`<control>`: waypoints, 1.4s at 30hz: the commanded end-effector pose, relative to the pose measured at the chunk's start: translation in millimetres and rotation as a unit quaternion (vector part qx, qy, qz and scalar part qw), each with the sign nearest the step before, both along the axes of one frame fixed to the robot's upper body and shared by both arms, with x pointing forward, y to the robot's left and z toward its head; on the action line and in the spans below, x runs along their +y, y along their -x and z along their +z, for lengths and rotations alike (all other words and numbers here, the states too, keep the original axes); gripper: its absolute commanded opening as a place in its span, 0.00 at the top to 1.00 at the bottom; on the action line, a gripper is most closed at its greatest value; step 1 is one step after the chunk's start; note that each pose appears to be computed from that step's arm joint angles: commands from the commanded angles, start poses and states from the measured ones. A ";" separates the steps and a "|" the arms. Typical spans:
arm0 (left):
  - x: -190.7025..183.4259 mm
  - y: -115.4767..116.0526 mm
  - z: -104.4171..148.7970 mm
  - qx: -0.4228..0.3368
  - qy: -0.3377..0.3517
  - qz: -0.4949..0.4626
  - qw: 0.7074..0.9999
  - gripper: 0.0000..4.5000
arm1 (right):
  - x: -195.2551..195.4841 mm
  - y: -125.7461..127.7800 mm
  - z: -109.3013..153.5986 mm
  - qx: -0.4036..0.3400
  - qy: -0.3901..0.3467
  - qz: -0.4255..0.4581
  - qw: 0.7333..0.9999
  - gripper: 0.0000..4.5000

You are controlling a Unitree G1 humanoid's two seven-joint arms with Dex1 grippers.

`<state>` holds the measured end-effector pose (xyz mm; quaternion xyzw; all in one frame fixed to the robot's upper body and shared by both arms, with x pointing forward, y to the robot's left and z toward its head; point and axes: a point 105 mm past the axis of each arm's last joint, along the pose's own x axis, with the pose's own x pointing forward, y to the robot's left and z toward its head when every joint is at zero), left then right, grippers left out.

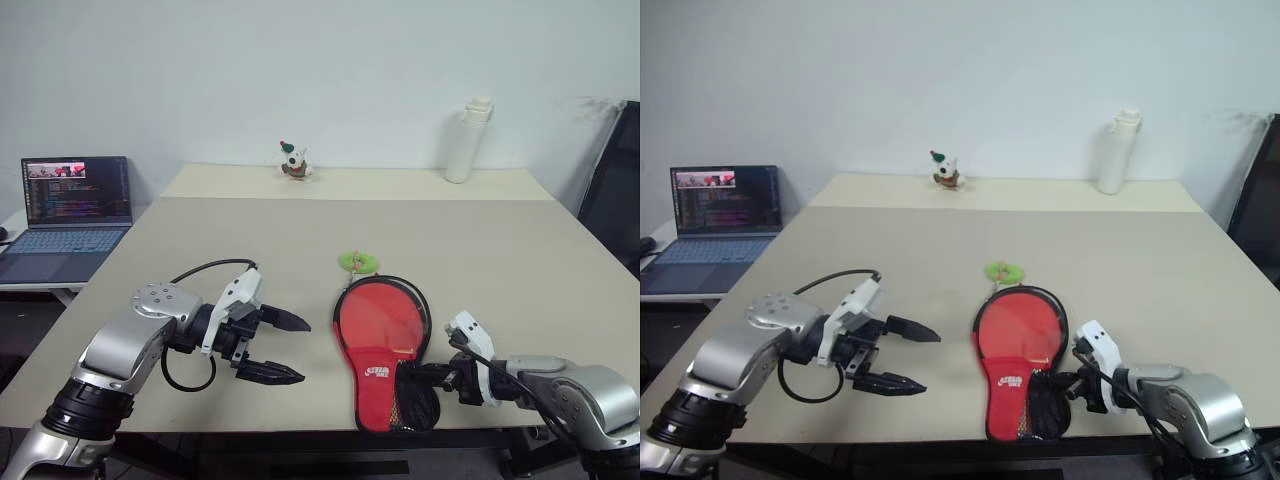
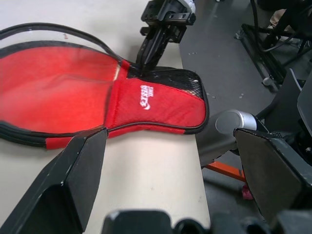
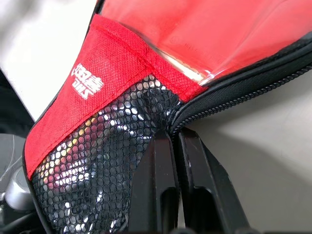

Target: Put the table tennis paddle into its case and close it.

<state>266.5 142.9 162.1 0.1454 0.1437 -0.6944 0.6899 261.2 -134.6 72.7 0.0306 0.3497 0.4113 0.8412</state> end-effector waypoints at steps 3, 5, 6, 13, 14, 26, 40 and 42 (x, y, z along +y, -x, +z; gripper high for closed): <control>-5.4 4.2 4.6 -0.009 0.002 -0.020 1.000 0.00 | 0.8 -1.2 -11.8 0.023 0.005 -0.026 0.999 0.95; -5.7 3.9 4.6 -0.009 0.002 -0.020 1.000 0.00 | -6.0 -8.6 -12.5 0.017 0.012 -0.055 0.998 0.85; -5.8 3.8 4.6 -0.009 0.002 -0.019 1.000 0.00 | -9.1 -10.0 -12.3 0.016 0.014 -0.063 0.998 0.77; -7.1 4.0 2.5 -0.008 0.008 -0.010 1.000 0.00 | -21.6 -9.2 5.2 0.010 -0.007 -0.073 0.997 0.27; -7.5 3.6 2.4 -0.008 0.010 -0.007 1.000 0.00 | -23.7 -10.6 12.2 0.002 -0.018 -0.076 0.997 0.21; -11.9 -7.1 1.9 -0.005 0.033 0.032 0.999 0.00 | -40.0 -28.5 71.0 -0.101 -0.065 -0.082 0.989 0.00; -14.8 -87.5 0.8 -0.086 0.045 0.195 0.976 0.00 | 15.5 -49.0 78.4 -0.167 -0.093 -0.044 0.981 0.00; -21.7 -87.9 -3.0 -0.082 0.044 0.186 0.978 0.00 | 17.2 -49.3 80.1 -0.169 -0.096 -0.039 0.980 0.00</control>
